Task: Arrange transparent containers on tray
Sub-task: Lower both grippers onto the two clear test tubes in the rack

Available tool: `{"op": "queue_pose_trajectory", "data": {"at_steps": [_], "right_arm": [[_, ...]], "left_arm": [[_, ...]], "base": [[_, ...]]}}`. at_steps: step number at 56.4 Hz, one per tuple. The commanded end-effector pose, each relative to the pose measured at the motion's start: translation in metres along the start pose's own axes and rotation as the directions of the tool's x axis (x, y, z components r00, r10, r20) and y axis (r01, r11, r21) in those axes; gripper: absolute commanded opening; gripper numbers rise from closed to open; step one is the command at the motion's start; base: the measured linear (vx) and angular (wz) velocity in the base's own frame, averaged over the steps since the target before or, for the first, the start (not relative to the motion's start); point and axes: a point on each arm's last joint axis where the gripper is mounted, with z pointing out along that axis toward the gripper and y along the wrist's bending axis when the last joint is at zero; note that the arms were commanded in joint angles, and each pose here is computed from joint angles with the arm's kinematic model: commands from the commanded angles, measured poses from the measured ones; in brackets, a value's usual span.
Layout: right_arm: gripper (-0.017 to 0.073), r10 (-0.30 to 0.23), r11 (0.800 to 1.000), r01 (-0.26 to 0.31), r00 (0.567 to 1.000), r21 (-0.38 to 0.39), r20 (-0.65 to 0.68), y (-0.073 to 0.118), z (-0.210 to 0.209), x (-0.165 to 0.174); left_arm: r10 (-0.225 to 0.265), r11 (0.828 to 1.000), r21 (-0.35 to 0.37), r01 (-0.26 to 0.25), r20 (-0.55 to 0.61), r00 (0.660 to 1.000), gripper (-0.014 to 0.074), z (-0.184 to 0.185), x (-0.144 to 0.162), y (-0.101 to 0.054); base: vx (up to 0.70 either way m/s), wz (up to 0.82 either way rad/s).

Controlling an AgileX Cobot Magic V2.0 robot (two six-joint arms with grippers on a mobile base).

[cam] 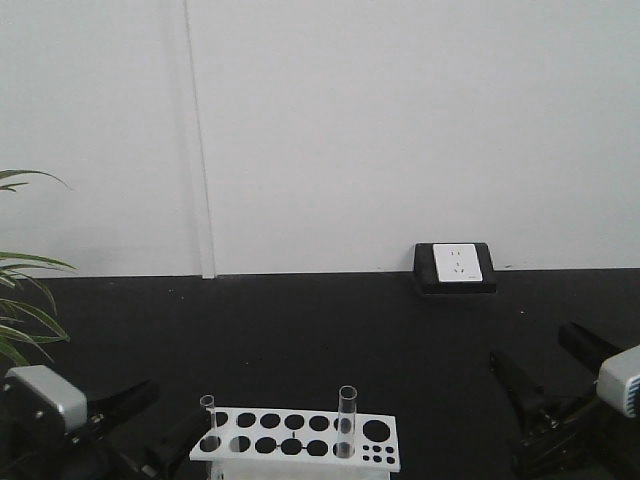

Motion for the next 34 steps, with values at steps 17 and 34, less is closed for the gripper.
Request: {"op": "queue_pose_trajectory", "data": {"at_steps": [17, 34], "right_arm": [[0.0498, -0.015, 1.000, 0.014, 0.987, 0.010, 0.159, -0.002, 0.000, -0.022], [0.0498, -0.015, 1.000, 0.014, 0.987, 0.010, 0.162, -0.002, 0.000, -0.022]], "left_arm": [[-0.035, 0.997, 0.070, 0.029, 0.092, 0.995, 0.0575, 0.054, -0.004, 0.009], [-0.051, 0.995, 0.087, 0.041, 0.112, 0.992, 0.0465, 0.061, 0.006, 0.011]], "base": [[0.00, 0.00], [0.00, 0.00]]}}
